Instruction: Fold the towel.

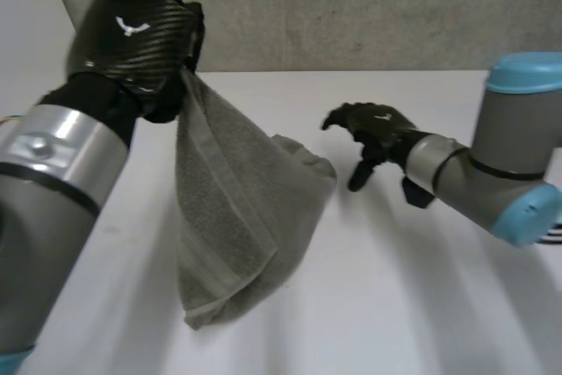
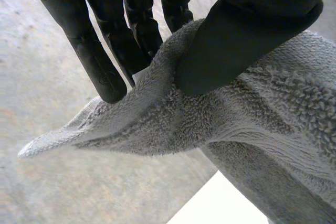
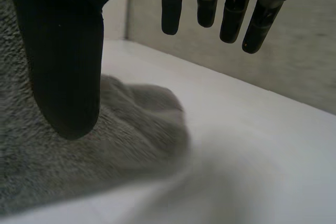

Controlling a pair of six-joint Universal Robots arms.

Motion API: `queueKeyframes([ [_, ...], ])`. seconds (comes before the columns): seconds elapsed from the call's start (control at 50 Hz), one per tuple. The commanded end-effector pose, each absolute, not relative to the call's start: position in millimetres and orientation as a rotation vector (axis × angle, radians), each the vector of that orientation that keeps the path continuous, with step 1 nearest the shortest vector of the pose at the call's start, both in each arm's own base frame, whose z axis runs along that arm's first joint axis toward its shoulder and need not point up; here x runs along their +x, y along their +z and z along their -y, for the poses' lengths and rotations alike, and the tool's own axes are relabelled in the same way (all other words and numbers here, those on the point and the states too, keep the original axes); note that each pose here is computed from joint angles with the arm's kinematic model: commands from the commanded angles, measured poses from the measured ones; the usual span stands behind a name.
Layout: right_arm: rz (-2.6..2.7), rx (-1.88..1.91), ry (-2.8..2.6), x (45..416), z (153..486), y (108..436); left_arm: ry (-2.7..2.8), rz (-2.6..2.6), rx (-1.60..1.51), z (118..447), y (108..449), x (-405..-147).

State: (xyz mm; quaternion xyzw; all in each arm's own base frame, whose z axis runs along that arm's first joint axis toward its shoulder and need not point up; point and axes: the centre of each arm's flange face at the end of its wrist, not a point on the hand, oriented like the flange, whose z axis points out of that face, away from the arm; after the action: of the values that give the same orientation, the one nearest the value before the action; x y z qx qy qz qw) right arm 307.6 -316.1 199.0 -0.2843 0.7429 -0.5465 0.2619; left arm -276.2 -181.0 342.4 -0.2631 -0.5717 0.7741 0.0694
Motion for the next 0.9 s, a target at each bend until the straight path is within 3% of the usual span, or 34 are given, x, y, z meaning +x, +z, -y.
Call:
queueKeyframes([
  [0.02, -1.953, -0.782, -1.192, 362, 308, 149, 2.443, 1.634, -0.703, 168, 372, -254],
  [0.12, -1.939, -0.805, -1.188, 377, 306, 136, 2.482, 1.611, -0.672, 167, 381, -247],
  [0.2, -1.898, -0.792, -1.324, 381, 321, 154, 2.52, 1.622, -0.642, 175, 385, -241],
  [0.24, -1.824, -0.746, -1.57, 382, 340, 188, 2.535, 1.618, -0.634, 179, 387, -238],
  [0.26, -1.823, -0.746, -1.571, 382, 340, 188, 2.554, 1.613, -0.631, 187, 388, -237],
  [0.3, -1.659, -0.682, -1.883, 377, 351, 249, 2.586, 1.586, -0.617, 196, 393, -234],
  [0.32, -1.658, -0.681, -1.885, 377, 351, 250, 2.623, 1.552, -0.602, 206, 398, -231],
  [0.36, -1.458, -0.603, -2.157, 367, 350, 307, 2.66, 1.515, -0.59, 220, 401, -230],
  [0.38, -1.457, -0.603, -2.158, 367, 350, 307, 2.695, 1.478, -0.58, 234, 403, -229],
  [0.42, -1.244, -0.518, -2.367, 354, 341, 352, 2.73, 1.432, -0.567, 246, 407, -231],
  [0.52, -1.129, -0.502, -2.519, 336, 318, 377, 2.801, 1.324, -0.531, 270, 417, -236],
  [0.6, -1.236, -0.591, -2.505, 333, 308, 360, 2.745, 1.414, -0.564, 293, 392, -245],
  [0.68, -1.53, -0.813, -2.378, 332, 295, 312, 2.672, 1.513, -0.607, 302, 363, -251],
  [0.7, -1.531, -0.813, -2.377, 332, 295, 312, 2.625, 1.586, -0.633, 306, 343, -251],
  [0.72, -1.65, -0.907, -2.308, 330, 290, 291, 2.557, 1.665, -0.677, 308, 317, -253],
  [0.78, -1.855, -1.053, -2.145, 324, 281, 252, 2.474, 1.748, -0.726, 310, 288, -255],
  [0.8, -1.948, -1.121, -2.043, 321, 274, 232, 2.394, 1.819, -0.774, 309, 262, -256],
  [0.82, -1.949, -1.122, -2.042, 321, 274, 232, 2.306, 1.883, -0.827, 307, 237, -258],
  [0.9, -2.131, -1.251, -1.77, 315, 251, 189, 2.159, 1.983, -0.894, 300, 198, -257],
])
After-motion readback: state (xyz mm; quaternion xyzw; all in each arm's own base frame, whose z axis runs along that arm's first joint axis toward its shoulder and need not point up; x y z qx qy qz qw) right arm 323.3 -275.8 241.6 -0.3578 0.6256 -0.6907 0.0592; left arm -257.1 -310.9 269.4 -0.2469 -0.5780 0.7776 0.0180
